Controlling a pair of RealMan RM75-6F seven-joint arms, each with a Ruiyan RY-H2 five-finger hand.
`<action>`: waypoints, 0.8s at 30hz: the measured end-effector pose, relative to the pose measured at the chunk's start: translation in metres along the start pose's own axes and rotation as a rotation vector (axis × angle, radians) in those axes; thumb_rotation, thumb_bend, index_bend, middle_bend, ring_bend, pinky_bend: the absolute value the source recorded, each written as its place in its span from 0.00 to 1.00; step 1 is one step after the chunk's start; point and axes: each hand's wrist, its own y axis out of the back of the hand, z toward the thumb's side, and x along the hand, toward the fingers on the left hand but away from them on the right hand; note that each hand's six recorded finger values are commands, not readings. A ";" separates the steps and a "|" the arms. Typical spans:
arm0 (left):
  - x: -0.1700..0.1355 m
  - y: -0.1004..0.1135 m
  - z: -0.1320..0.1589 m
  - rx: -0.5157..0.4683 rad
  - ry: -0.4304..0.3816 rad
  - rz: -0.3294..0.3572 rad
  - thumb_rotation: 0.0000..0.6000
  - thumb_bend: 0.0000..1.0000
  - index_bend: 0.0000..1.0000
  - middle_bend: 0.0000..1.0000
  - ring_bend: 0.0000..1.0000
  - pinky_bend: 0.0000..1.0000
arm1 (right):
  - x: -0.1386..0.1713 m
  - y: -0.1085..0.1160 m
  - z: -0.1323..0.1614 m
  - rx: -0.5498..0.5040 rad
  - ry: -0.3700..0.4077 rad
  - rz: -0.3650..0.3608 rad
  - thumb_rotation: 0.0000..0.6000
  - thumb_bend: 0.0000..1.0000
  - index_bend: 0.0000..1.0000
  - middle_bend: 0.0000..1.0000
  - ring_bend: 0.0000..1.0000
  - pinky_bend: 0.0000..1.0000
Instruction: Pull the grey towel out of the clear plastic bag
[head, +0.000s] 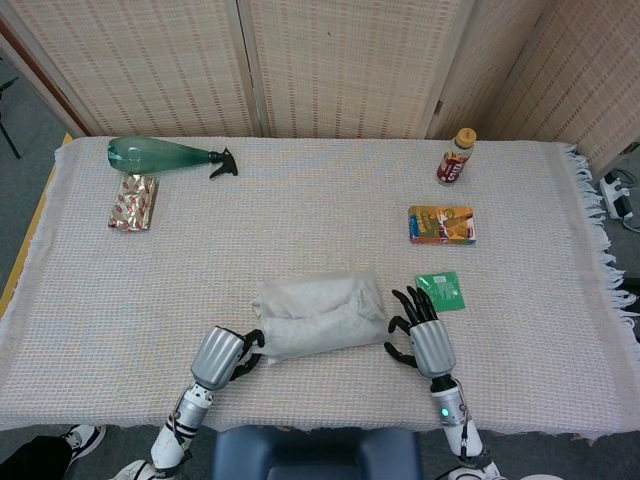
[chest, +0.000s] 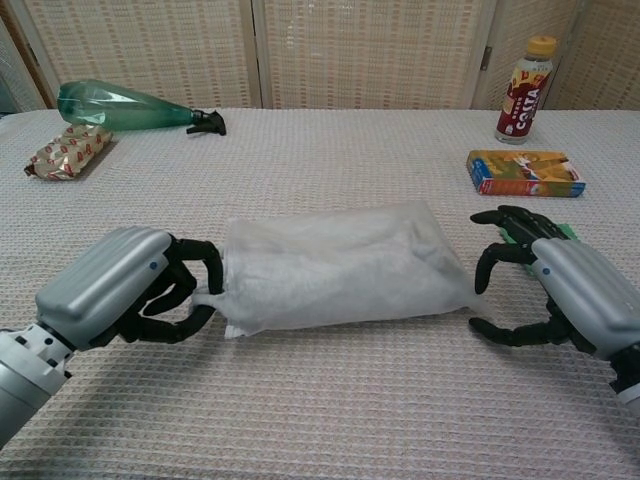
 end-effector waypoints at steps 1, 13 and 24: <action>0.000 0.000 0.000 0.001 0.000 0.000 1.00 0.53 0.74 1.00 1.00 1.00 | -0.001 0.000 0.000 0.000 0.000 -0.002 1.00 0.16 0.56 0.13 0.00 0.00; 0.001 0.001 0.000 -0.001 -0.002 0.001 1.00 0.53 0.74 1.00 1.00 1.00 | -0.007 0.001 -0.001 0.024 0.002 -0.019 1.00 0.20 0.59 0.14 0.00 0.00; 0.000 0.003 -0.001 0.000 -0.004 0.002 1.00 0.54 0.74 1.00 1.00 1.00 | -0.012 -0.003 -0.004 0.026 -0.006 0.002 1.00 0.36 0.62 0.15 0.00 0.00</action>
